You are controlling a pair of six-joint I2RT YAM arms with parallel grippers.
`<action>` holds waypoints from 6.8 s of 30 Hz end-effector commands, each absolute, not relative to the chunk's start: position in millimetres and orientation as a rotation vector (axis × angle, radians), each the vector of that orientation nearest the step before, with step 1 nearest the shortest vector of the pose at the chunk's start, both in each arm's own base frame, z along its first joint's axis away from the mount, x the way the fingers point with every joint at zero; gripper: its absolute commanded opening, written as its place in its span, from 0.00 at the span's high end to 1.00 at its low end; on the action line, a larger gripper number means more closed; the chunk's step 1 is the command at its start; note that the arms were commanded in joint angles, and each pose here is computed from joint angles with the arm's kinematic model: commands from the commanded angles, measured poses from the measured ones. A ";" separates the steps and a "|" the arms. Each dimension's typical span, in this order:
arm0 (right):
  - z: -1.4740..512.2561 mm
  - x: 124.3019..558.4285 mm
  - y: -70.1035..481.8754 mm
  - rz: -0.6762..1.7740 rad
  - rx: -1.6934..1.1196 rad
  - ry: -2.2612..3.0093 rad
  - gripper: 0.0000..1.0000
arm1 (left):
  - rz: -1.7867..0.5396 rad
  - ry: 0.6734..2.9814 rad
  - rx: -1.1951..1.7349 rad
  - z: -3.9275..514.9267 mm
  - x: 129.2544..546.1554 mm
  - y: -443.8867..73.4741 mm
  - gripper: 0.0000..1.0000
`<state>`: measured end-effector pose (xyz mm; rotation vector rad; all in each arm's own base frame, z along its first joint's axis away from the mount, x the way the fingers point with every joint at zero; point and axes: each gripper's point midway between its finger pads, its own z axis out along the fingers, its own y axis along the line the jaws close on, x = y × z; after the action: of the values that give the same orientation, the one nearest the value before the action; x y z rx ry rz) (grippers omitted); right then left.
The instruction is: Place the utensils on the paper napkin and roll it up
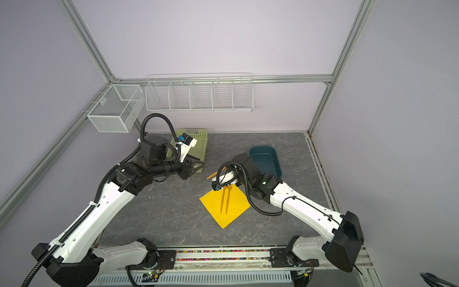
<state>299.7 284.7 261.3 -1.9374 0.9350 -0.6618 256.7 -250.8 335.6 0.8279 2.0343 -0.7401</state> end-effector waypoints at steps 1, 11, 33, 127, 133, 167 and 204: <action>274.4 298.4 288.0 -0.833 -1.956 0.787 0.93 | -0.789 2.115 0.895 322.3 242.6 -257.8 0.64; 291.3 282.5 306.4 -0.915 -1.929 0.639 0.93 | -0.876 2.226 0.996 286.7 228.9 -276.1 0.60; 296.5 268.5 307.8 -0.899 -1.938 0.602 0.93 | -0.853 2.309 1.049 254.1 226.4 -277.7 0.88; 391.2 296.4 336.2 1.466 -0.026 1.827 0.79 | -0.898 1.863 0.626 355.3 266.1 -275.3 0.93; 390.3 296.7 337.3 1.465 -0.031 1.829 0.84 | -0.901 1.864 0.629 355.3 265.4 -275.4 0.93; 444.8 168.7 318.7 1.221 -1.113 1.331 0.93 | -1.285 1.515 1.055 417.3 168.3 -291.1 0.51; 473.8 123.0 318.4 1.508 -1.249 1.241 0.93 | -1.437 1.256 1.297 456.4 113.1 -282.8 0.66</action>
<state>130.2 320.1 460.0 -1.2262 1.3056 1.4907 120.5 -285.9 446.9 1.2809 1.3170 -1.4246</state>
